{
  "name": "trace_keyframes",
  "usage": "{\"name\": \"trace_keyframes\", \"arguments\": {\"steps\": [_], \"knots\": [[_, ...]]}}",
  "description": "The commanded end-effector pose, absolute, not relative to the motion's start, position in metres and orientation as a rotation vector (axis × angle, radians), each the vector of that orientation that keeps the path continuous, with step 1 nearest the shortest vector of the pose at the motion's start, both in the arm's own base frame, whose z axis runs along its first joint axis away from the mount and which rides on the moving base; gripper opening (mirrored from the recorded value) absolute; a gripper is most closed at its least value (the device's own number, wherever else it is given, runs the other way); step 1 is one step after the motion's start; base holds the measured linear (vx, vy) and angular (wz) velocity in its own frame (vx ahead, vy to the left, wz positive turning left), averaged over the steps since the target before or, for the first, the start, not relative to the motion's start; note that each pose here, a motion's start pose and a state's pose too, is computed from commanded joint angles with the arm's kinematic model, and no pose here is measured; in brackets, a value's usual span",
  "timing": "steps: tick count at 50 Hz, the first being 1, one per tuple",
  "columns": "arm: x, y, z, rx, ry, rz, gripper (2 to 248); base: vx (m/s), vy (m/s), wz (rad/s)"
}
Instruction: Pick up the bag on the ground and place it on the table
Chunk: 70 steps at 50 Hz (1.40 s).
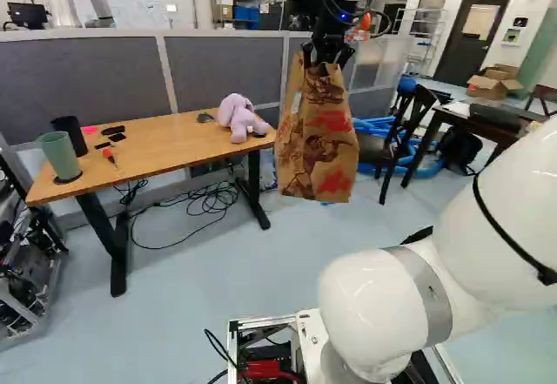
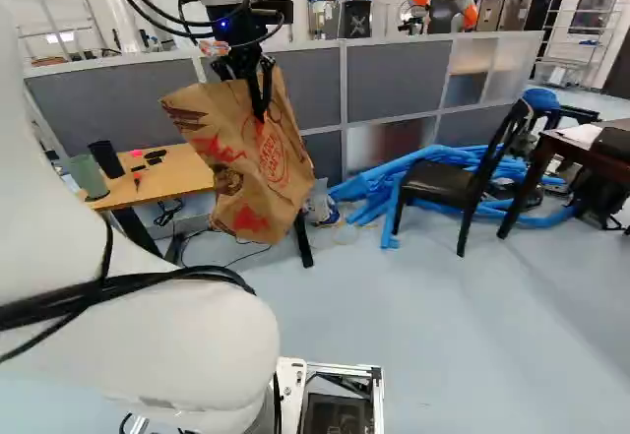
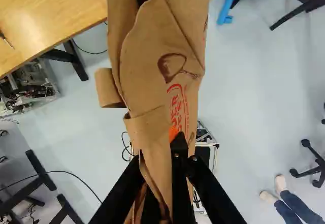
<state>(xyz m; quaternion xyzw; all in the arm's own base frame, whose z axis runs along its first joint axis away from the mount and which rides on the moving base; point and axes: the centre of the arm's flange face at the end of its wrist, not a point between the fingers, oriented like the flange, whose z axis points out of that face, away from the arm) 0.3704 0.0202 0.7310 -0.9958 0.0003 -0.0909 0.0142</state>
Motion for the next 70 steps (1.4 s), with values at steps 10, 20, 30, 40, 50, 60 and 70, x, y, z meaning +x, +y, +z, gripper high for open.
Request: {"name": "trace_keyframes", "arguments": {"steps": [10, 20, 30, 40, 50, 60, 70], "knots": [[0.3704, 0.0202, 0.7310, -3.100, 0.001, -0.283, 21, 0.166, 0.139, 0.278], [0.3704, 0.0202, 0.7310, -3.100, 0.001, -0.283, 21, 0.163, 0.146, 0.289], [0.3704, 0.0202, 0.7310, -3.100, 0.001, -0.283, 21, 0.167, 0.169, 0.302], [0.3704, 0.0202, 0.7310, -3.100, 0.001, -0.283, 21, 0.154, 0.171, 0.298], [0.3704, 0.0202, 0.7310, -3.100, 0.001, -0.283, 21, 0.155, 0.168, 0.274], [0.3704, 0.0202, 0.7310, -3.100, 0.001, -0.283, 21, 0.152, 0.123, 0.030], [0.3704, 0.0202, 0.7310, -3.100, 0.001, -0.283, 21, 0.145, 0.112, -0.010]]}}
